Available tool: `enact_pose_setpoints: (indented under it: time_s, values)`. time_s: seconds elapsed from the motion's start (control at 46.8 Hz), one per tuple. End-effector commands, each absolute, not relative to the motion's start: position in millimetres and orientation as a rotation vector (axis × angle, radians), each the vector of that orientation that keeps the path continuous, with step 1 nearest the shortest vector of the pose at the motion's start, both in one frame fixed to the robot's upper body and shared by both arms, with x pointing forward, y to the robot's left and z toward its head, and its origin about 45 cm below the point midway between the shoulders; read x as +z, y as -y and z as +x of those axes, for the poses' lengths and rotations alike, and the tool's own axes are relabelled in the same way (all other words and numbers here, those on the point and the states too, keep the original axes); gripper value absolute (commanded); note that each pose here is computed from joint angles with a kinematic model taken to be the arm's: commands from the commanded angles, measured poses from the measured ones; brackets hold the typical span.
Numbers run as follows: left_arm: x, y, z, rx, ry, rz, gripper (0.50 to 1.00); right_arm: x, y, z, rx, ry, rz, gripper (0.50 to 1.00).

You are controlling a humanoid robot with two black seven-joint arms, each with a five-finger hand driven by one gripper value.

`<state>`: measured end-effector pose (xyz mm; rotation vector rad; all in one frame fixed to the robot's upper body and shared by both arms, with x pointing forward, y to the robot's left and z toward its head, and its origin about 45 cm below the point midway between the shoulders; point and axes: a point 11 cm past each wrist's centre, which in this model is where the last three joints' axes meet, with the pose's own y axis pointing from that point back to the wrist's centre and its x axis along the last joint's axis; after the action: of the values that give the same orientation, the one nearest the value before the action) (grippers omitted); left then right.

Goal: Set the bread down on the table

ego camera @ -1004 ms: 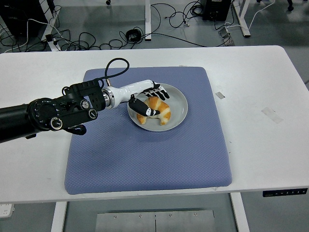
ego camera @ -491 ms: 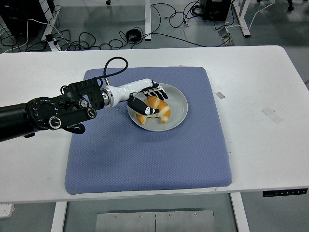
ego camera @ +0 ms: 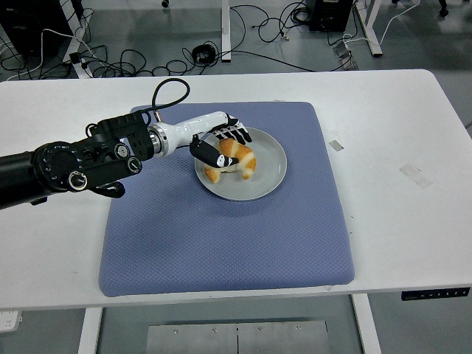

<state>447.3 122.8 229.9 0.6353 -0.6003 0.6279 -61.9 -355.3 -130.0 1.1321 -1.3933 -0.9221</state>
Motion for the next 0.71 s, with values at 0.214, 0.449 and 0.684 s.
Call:
enact_pose_setpoints:
  time_s: [0.214, 0.449, 0.684]
  values:
    - [242, -143, 456, 0.662, 0.622, 0.636, 0.672, -130, 355, -62, -0.922, 1.393, 1.132, 1.0]
    - [248, -155, 459, 0.679, 0.635, 0.629, 0.646, -130, 355, -62, -0.922, 1.393, 1.132, 1.0]
    - [253, -181, 465, 0.724, 0.639, 0.654, 0.646, -130, 355, -62, -0.922, 1.393, 1.132, 1.0]
